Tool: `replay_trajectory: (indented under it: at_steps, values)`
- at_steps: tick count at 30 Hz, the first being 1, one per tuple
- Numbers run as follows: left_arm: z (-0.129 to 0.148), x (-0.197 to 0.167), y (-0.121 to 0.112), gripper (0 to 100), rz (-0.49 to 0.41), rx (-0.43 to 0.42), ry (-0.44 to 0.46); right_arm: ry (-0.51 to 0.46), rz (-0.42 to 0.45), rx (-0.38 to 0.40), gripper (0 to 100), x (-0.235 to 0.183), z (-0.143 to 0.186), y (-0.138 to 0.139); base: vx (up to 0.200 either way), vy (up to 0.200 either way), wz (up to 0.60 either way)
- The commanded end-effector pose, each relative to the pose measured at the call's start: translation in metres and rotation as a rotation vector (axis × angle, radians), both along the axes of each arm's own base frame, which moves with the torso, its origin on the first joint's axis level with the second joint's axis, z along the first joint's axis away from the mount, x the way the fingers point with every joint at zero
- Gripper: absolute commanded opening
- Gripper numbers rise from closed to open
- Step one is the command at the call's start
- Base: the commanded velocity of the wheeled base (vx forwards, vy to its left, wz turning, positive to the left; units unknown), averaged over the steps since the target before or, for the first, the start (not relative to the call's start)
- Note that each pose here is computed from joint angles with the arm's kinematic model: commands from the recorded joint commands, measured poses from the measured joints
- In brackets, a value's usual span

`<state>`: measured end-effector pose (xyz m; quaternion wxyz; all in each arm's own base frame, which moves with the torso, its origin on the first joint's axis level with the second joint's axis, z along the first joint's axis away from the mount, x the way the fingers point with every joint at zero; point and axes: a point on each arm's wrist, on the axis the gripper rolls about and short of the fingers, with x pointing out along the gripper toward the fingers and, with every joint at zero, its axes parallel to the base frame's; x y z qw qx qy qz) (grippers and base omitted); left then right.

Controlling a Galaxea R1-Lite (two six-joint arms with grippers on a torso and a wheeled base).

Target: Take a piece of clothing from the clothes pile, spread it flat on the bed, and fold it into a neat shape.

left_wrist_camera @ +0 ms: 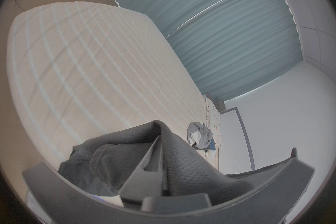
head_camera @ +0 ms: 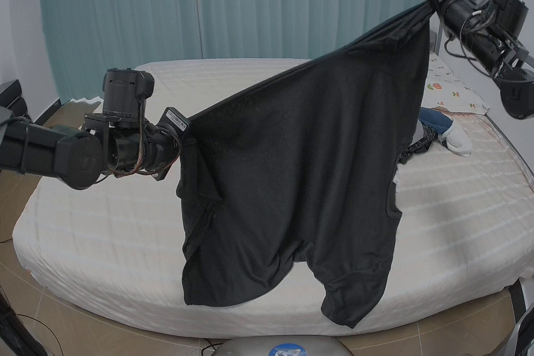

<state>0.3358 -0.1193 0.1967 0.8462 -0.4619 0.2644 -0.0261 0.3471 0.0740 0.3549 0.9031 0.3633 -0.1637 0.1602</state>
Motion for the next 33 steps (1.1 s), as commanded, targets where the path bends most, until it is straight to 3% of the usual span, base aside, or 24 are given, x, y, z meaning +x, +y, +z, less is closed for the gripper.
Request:
replay_trajectory:
  at_steps: [1,12,17,18,19,26,33]
  values:
    - [-0.035,0.037,-0.012,0,0.016,-0.007,0.072,0.169,-0.005,-0.041,0,0.037,-0.070,0.007,0.000,0.000,0.00]
    - [-0.111,0.090,-0.021,0,0.045,0.027,0.189,0.345,-0.027,-0.074,0,0.080,-0.177,0.013,0.000,0.000,0.00]
    - [-0.129,0.112,-0.024,0,0.090,-0.035,0.204,0.424,-0.068,-0.086,0,0.100,-0.227,0.016,0.000,0.000,0.00]
    - [-0.136,0.122,-0.025,0,0.102,-0.054,0.200,0.459,-0.075,-0.093,100,0.105,-0.245,0.017,0.000,0.000,0.00]
    - [-0.141,0.128,-0.026,100,0.107,-0.060,0.202,0.478,-0.075,-0.098,100,0.108,-0.255,0.017,0.000,0.000,0.00]
    - [-0.173,0.138,-0.023,100,0.126,-0.027,0.259,0.574,-0.087,-0.121,100,0.115,-0.297,0.014,0.000,0.000,0.00]
    - [-0.178,0.133,-0.011,100,0.105,0.078,0.346,0.635,-0.115,-0.134,100,0.108,-0.302,-0.001,0.000,0.000,0.00]
